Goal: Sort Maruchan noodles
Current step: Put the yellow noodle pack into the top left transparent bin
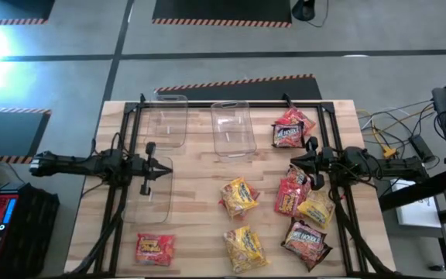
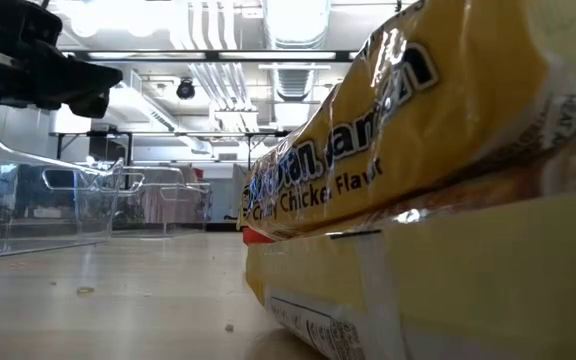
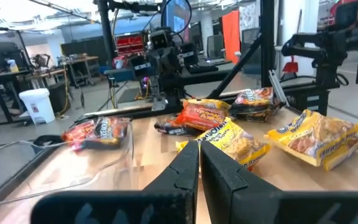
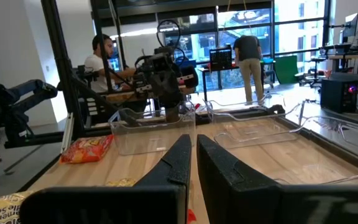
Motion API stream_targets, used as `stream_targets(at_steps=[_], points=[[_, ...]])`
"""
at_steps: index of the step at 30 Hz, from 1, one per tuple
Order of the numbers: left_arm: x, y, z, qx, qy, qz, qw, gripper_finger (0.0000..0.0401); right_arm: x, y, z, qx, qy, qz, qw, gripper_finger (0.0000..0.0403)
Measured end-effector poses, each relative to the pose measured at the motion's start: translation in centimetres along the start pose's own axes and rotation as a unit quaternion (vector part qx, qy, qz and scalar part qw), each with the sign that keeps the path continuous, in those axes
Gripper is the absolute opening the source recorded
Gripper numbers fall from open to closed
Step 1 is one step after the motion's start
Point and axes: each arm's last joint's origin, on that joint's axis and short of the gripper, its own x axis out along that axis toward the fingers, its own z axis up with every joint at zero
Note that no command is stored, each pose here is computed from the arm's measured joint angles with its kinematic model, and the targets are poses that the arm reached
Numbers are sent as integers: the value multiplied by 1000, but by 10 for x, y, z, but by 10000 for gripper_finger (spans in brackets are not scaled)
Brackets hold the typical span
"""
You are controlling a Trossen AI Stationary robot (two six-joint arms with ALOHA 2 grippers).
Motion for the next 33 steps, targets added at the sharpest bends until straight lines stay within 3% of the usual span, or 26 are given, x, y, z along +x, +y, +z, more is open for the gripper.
stream_targets(at_steps=[8, 16, 22, 33], points=[[0, 1, 5, -16, -25, 2, 1000, 0, 0, 0, 0, 0, 0, 0, 1000, 18], [0, 1, 10, -95, -51, 1, 994, 0, 0, 0, 0, 0, 0, 0, 1000, 18], [-2, 2, 19, -101, -99, 1, 990, 0, 0, 0, 0, 0, 0, 0, 1000, 18], [-2, 3, 18, -114, -93, 18, 989, 0, 0, 0, 0, 0, 0, 0, 1000, 18]])
